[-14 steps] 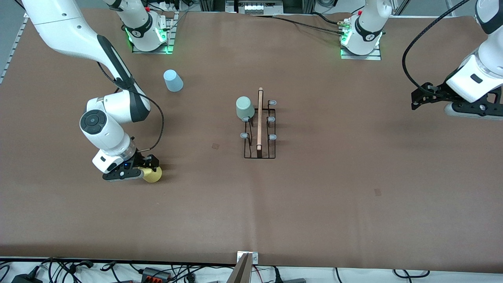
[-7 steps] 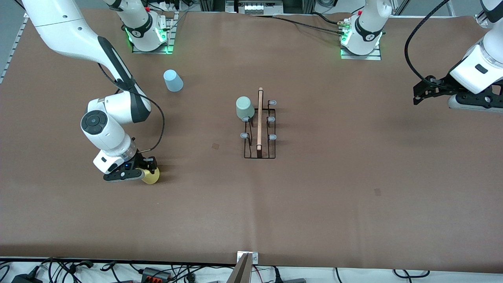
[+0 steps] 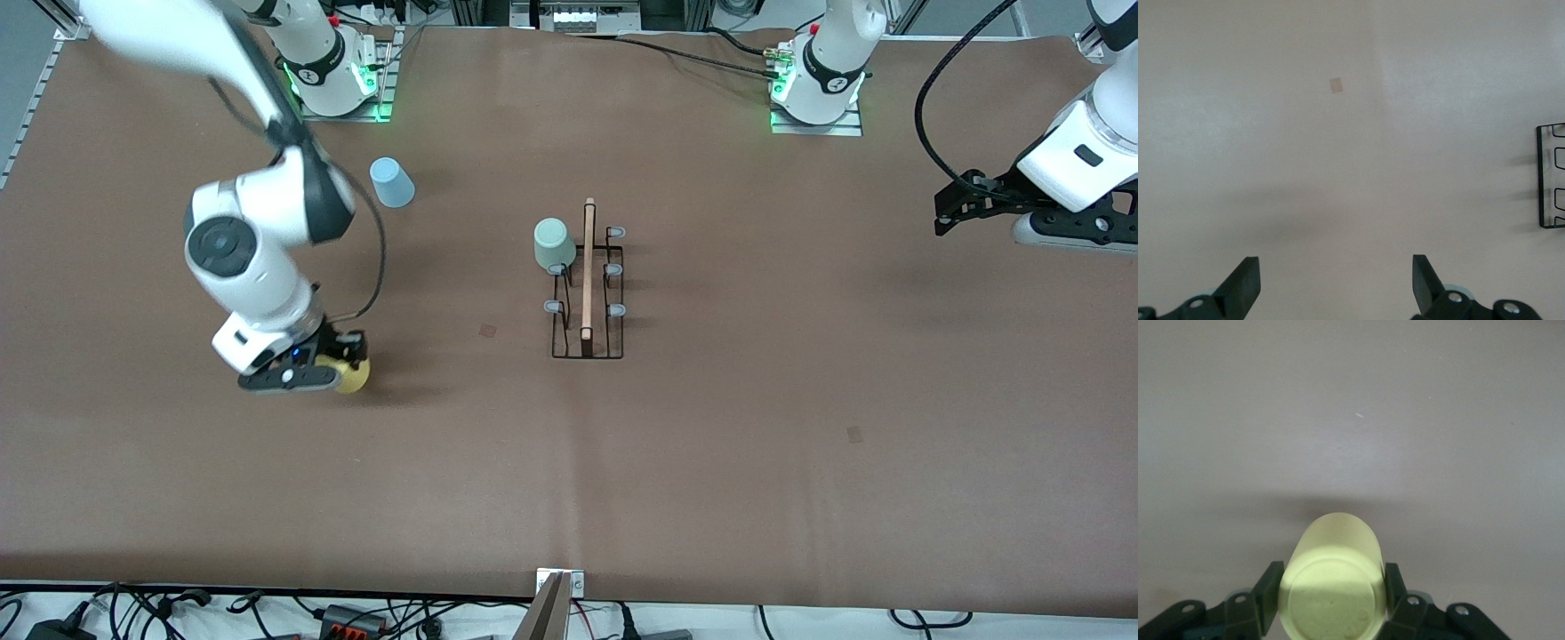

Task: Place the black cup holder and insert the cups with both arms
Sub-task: 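Lift the yellow cup with the right gripper and carry it to the rack, then lower the yellow cup onto a rack peg and open the right gripper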

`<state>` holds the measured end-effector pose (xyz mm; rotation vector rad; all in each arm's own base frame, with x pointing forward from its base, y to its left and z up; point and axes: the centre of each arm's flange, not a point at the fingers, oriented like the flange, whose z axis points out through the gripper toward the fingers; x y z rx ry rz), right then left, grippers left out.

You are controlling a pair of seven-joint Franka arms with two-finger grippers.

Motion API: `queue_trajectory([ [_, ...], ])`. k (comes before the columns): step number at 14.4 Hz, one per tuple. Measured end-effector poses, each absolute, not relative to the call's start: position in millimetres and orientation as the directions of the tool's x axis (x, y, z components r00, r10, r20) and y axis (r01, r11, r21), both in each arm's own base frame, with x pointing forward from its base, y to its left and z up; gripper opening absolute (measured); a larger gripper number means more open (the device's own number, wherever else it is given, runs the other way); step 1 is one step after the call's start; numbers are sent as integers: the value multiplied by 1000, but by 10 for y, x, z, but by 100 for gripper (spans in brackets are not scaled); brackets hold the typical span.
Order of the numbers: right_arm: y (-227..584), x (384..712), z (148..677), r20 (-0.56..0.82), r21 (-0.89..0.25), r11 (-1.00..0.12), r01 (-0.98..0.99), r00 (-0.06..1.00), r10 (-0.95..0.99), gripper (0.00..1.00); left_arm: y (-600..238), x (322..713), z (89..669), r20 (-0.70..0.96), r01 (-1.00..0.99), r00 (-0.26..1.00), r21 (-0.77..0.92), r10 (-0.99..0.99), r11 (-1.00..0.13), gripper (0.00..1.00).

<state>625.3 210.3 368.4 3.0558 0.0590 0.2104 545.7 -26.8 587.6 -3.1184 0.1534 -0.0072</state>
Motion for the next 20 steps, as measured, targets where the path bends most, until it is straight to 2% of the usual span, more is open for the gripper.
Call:
queue_trajectory([
  [2, 2744, 6045, 4111, 162, 34, -997, -64, 985, -58, 65, -273, 5455, 5875, 2, -99, 995, -20, -99, -995, 100],
  [4, 3356, 5822, 4326, 167, -41, -987, -153, 973, -158, 65, -281, 5454, 5875, 2, -100, 995, -20, -100, -995, 100],
  [9, 4449, 5373, 4275, 137, -122, -952, -281, 945, -296, 65, -288, 5454, 5877, 2, -102, 995, -20, -102, -995, 100],
  [13, 4717, 5265, 3976, 121, -118, -955, -274, 950, -287, 65, -289, 5453, 5878, 2, -102, 995, -20, -102, -995, 100],
  [20, 4769, 5324, 3675, 125, -120, -957, -264, 953, -278, 65, -289, 5453, 5877, 1, -102, 995, -20, -102, -995, 100],
])
